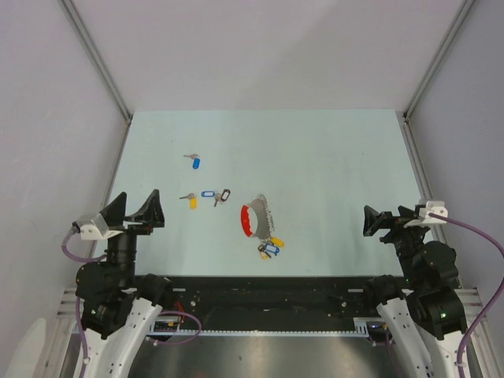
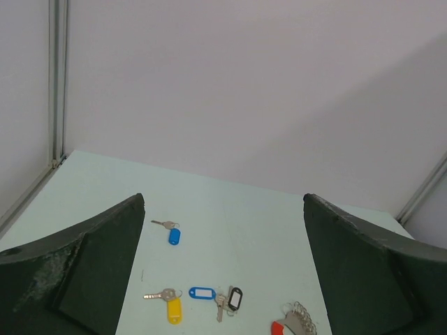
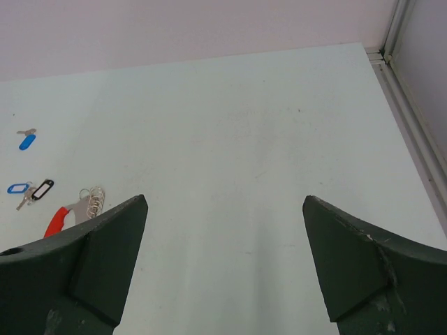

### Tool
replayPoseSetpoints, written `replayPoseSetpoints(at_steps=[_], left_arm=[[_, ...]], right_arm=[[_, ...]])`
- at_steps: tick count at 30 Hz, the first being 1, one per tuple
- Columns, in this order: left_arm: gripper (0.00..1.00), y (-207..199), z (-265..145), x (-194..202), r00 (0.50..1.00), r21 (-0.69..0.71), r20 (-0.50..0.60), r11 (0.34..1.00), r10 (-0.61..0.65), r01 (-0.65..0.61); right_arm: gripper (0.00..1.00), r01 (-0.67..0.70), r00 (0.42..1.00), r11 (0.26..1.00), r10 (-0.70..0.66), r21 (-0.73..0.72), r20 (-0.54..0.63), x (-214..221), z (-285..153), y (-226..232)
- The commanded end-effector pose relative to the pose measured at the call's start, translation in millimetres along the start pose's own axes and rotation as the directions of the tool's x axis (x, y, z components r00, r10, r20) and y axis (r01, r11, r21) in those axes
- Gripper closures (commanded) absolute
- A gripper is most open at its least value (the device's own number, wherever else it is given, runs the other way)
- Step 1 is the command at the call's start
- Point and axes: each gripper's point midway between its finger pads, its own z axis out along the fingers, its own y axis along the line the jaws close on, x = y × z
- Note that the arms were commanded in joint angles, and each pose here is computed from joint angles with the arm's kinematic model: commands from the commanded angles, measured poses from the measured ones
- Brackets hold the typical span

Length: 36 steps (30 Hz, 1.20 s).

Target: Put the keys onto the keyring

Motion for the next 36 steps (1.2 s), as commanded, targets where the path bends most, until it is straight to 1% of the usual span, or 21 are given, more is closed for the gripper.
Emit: replayPoseSetpoints(at_steps=[1,6,7,11,14,15,18,19,21,22,23,25,26,28,29,30,31,32,33,35,36], left_arm=[[0.00,-9,-2,-7,1.000,0.051,0.019,0.999,-0.004,0.003],[0.00,-13,-3,-6,1.000,0.068,0.012,0.997,-0.019,0.018],[0.00,-12,0,1,1.000,0.059,-0.019,0.998,-0.016,0.017],[0.00,-8,2,12,0.996,0.026,-0.083,0.999,-0.022,0.025],[0.00,-7,2,27,0.988,0.010,-0.154,1.000,-0.022,0.024],[0.00,-7,4,34,0.983,0.007,-0.181,1.000,-0.015,0.017],[0.00,-7,5,47,0.970,0.001,-0.241,1.000,-0.013,0.014],[0.00,-7,3,52,0.965,0.000,-0.262,1.000,-0.015,0.016],[0.00,-7,3,59,0.957,0.000,-0.291,1.000,-0.012,0.012],[0.00,-8,3,61,0.953,0.003,-0.304,1.000,-0.009,0.010],[0.00,-8,4,63,0.950,0.002,-0.313,1.000,-0.006,0.007],[0.00,-9,6,67,0.944,0.004,-0.330,1.000,0.000,0.001],[0.00,-11,7,68,0.942,0.013,-0.334,1.000,0.000,0.004],[0.00,-13,8,70,0.939,0.024,-0.344,1.000,0.007,0.001],[0.00,-14,8,70,0.939,0.028,-0.342,1.000,0.008,0.002],[0.00,-14,9,70,0.939,0.030,-0.343,1.000,0.009,0.001],[0.00,-13,9,70,0.940,0.030,-0.341,1.000,0.015,-0.005],[0.00,-13,9,70,0.940,0.027,-0.341,1.000,0.017,-0.008],[0.00,-12,9,70,0.940,0.024,-0.340,1.000,0.020,-0.013],[0.00,-11,10,71,0.940,0.023,-0.341,1.000,0.027,-0.020],[0.00,-11,10,70,0.940,0.022,-0.341,1.000,0.028,-0.022]], right_arm=[[0.00,-0.012,0.999,1.000,0.012,0.008,0.046,-17,-1,0],[0.00,-0.018,1.000,0.998,0.019,-0.057,0.014,-12,3,13],[0.00,-0.020,1.000,0.997,0.020,-0.072,0.005,-11,5,16],[0.00,-0.045,0.998,0.988,0.037,-0.148,-0.059,-12,14,35],[0.00,-0.069,0.987,0.970,0.033,-0.232,-0.155,-7,22,55],[0.00,-0.087,0.979,0.967,0.038,-0.239,-0.203,1,29,59],[0.00,-0.135,0.956,0.948,0.048,-0.290,-0.289,14,39,74],[0.00,-0.149,0.937,0.945,0.041,-0.290,-0.347,26,49,77],[0.00,-0.175,0.909,0.931,0.026,-0.322,-0.417,42,56,87],[0.00,-0.191,0.881,0.929,0.019,-0.319,-0.473,56,65,90],[0.00,-0.202,0.864,0.922,0.009,-0.330,-0.504,64,69,95],[0.00,-0.185,0.846,0.908,-0.047,-0.375,-0.531,78,74,109],[0.00,-0.157,0.825,0.920,-0.079,-0.360,-0.560,93,82,112],[0.00,-0.086,0.823,0.894,-0.185,-0.440,-0.537,105,84,137],[0.00,-0.041,0.804,0.904,-0.223,-0.426,-0.551,120,92,137],[0.00,-0.022,0.793,0.896,-0.255,-0.443,-0.554,129,94,144],[0.01,-0.012,0.794,0.874,-0.286,-0.485,-0.536,134,95,159],[0.00,0.008,0.788,0.866,-0.313,-0.500,-0.530,141,99,162],[0.02,0.014,0.756,0.860,-0.343,-0.511,-0.557,159,102,167],[0.05,0.029,0.746,0.835,-0.384,-0.550,-0.544,171,106,181],[0.08,0.034,0.718,0.830,-0.408,-0.557,-0.564,186,108,184]])
